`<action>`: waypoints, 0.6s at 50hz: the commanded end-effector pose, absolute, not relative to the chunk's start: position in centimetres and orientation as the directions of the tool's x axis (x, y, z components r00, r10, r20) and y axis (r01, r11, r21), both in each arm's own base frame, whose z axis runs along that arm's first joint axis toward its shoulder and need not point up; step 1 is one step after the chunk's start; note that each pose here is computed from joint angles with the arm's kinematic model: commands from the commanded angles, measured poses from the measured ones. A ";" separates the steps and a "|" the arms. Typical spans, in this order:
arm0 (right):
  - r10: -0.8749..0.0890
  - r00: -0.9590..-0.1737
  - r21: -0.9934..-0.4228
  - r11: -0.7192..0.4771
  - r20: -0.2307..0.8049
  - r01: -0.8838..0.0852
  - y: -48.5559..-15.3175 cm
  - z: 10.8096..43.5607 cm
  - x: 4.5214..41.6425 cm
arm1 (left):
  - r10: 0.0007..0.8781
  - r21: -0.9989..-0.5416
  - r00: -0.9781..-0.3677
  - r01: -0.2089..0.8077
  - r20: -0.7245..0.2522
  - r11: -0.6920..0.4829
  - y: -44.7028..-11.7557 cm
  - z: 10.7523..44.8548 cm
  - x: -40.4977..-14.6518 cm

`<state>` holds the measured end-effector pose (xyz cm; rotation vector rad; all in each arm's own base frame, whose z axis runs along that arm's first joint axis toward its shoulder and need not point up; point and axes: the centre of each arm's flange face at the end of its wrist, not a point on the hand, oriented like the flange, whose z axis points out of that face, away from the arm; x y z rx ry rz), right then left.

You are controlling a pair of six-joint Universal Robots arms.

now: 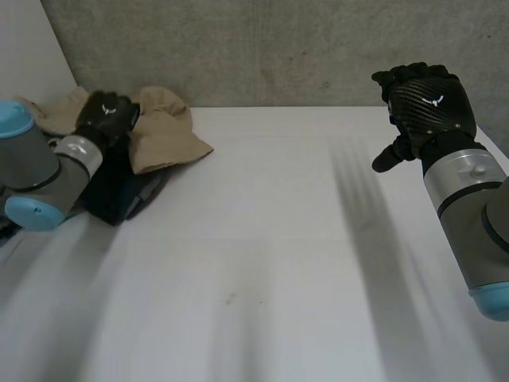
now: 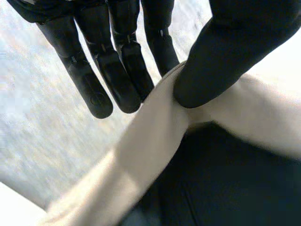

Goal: Fold the laundry.

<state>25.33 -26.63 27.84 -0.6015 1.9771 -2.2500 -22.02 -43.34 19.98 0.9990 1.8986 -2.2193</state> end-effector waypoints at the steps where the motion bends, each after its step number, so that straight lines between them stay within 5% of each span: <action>1: -0.305 -0.922 -0.966 -0.169 0.239 -0.195 -27.0 28.1 25.1 | 0.395 -0.874 -0.807 0.280 -0.438 -0.397 -37.4 26.7 -27.3; 5: -0.293 -0.926 -0.966 -0.176 0.236 -0.191 -27.1 28.5 24.9 | 0.516 -0.915 -0.801 0.093 -0.303 -0.394 -33.3 29.6 -30.4; 12: -0.255 -0.939 -0.964 -0.192 0.232 -0.186 -27.8 29.4 24.4 | 0.747 -0.956 -0.662 -0.178 -0.058 -0.232 -26.4 30.2 -36.5; 15: -0.220 -0.947 -0.963 -0.187 0.233 -0.194 -28.6 29.5 23.3 | 0.818 -0.969 -0.575 -0.192 -0.014 -0.152 -23.5 28.0 -39.7; 22: -0.167 -0.959 -0.962 -0.187 0.230 -0.198 -29.9 30.0 21.8 | 0.852 -0.990 -0.523 -0.131 0.023 -0.053 -21.5 21.9 -43.9; 30: -0.169 -0.954 -0.966 -0.121 0.246 -0.228 -31.0 29.0 21.2 | 0.860 -0.998 -0.510 -0.056 0.032 0.004 -19.4 20.0 -43.5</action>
